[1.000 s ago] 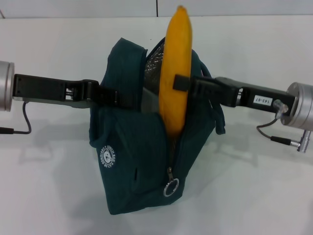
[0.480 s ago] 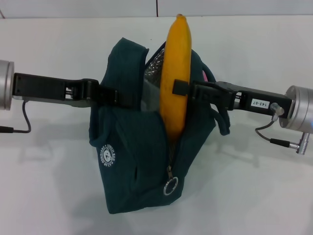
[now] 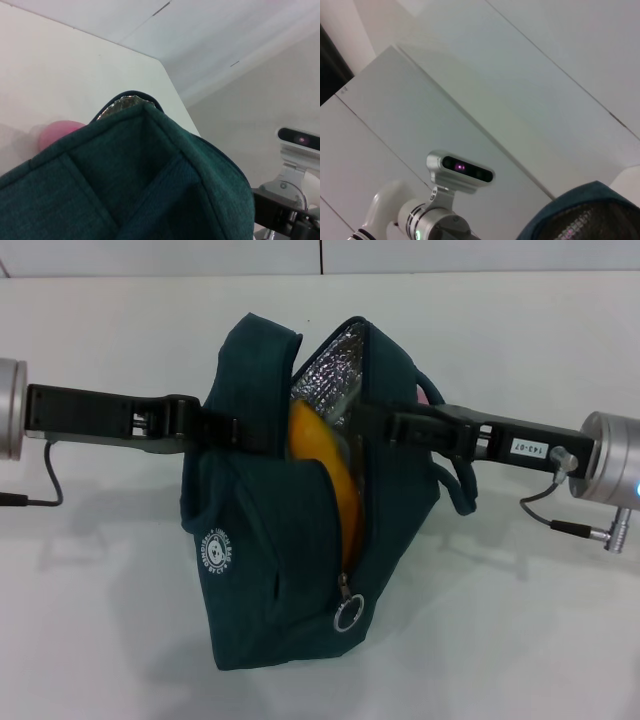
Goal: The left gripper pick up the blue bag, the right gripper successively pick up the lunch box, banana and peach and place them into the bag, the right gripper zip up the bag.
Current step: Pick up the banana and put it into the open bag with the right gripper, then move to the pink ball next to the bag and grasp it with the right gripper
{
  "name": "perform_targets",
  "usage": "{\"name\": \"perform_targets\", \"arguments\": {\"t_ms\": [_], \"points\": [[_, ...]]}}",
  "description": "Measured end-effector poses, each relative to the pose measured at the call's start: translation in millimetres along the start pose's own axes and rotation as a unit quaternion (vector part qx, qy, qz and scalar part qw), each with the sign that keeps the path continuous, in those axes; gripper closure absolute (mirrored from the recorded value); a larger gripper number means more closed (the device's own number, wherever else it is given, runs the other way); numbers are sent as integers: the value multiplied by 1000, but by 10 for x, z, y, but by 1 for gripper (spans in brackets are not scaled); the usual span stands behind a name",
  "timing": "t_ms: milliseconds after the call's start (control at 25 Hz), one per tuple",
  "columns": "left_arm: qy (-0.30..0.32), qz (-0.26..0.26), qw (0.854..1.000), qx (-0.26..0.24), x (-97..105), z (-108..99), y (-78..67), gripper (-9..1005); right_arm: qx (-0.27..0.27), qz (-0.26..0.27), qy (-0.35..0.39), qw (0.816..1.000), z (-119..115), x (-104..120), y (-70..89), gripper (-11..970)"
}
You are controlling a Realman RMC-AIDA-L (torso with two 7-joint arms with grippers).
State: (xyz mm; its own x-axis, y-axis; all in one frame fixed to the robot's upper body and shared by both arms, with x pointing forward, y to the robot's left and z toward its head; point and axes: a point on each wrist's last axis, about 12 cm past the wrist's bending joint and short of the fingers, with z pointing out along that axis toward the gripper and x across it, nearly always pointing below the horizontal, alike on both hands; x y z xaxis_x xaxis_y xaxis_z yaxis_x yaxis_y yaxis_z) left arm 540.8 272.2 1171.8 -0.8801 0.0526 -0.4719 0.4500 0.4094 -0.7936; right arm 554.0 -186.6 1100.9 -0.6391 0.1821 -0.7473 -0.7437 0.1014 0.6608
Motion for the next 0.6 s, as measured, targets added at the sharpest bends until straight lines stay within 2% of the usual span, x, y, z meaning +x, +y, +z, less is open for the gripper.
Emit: {"name": "perform_targets", "arguments": {"t_ms": [120,360,600], "points": [[-6,-11,1000,-1,11,15,45,954,-6,-5,-7,1000,-37,-13,21,214],[-40,-36,999,1,77,-31,190,954,6,-58,-88,994,-460,-208,110,116],[-68,-49,996,8,113,-94,261,953,89,-111,-147,979,-915,-381,38,109]]}}
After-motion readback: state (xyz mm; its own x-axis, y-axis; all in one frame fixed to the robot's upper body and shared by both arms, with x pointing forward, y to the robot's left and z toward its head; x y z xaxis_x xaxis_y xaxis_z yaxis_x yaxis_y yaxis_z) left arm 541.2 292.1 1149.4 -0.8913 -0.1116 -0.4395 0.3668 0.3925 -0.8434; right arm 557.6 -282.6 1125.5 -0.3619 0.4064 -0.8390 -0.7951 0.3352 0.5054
